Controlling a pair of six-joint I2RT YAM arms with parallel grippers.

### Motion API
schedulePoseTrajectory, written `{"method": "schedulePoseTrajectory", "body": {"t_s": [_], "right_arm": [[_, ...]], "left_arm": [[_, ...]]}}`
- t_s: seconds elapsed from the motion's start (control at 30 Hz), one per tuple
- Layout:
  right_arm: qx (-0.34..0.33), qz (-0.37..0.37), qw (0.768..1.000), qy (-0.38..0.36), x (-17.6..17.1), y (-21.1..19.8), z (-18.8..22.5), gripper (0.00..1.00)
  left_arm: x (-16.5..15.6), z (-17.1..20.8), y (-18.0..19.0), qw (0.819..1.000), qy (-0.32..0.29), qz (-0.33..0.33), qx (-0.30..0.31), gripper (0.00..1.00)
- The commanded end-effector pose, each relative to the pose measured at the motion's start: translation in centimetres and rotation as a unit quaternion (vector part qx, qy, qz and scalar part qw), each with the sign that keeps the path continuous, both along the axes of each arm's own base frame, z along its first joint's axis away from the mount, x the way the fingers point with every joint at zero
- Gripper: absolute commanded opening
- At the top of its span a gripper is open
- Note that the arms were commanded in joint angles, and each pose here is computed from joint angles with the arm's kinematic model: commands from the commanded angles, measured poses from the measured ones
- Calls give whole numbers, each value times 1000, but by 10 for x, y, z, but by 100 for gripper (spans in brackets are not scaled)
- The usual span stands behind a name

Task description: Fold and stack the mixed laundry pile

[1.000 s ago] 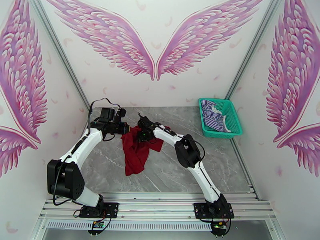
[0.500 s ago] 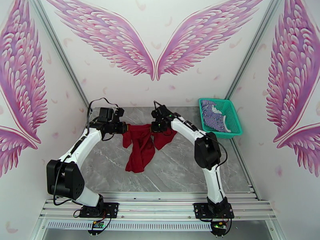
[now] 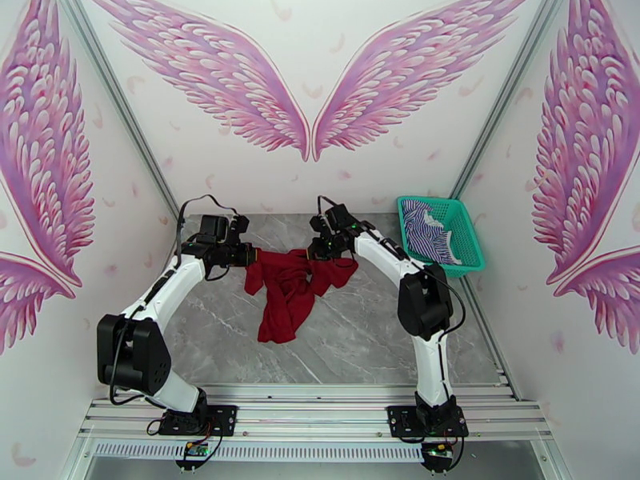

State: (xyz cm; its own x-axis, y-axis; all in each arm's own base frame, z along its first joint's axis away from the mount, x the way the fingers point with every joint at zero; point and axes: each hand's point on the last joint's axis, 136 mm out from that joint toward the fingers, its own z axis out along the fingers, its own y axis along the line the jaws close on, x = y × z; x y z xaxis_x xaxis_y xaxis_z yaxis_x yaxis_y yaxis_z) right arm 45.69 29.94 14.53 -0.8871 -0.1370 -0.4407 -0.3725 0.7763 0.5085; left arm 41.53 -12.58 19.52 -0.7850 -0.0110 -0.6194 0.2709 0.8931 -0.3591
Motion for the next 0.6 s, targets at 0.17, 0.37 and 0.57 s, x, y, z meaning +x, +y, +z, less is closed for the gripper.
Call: {"method": "schedulePoseTrajectory", "body": {"t_s": [0.17, 0.37, 0.57], "right_arm": [[-33, -98, 981, -165, 48, -47, 111, 0], [-12, -168, 941, -294, 51, -97, 234, 0], [-1, -199, 903, -380, 18, -139, 320, 0]], "left_arm": [[14, 130, 34, 986, -162, 35, 22, 0], [-3, 230, 61, 957, -277, 67, 51, 0], [-50, 314, 75, 916, -383, 79, 90, 0]]}}
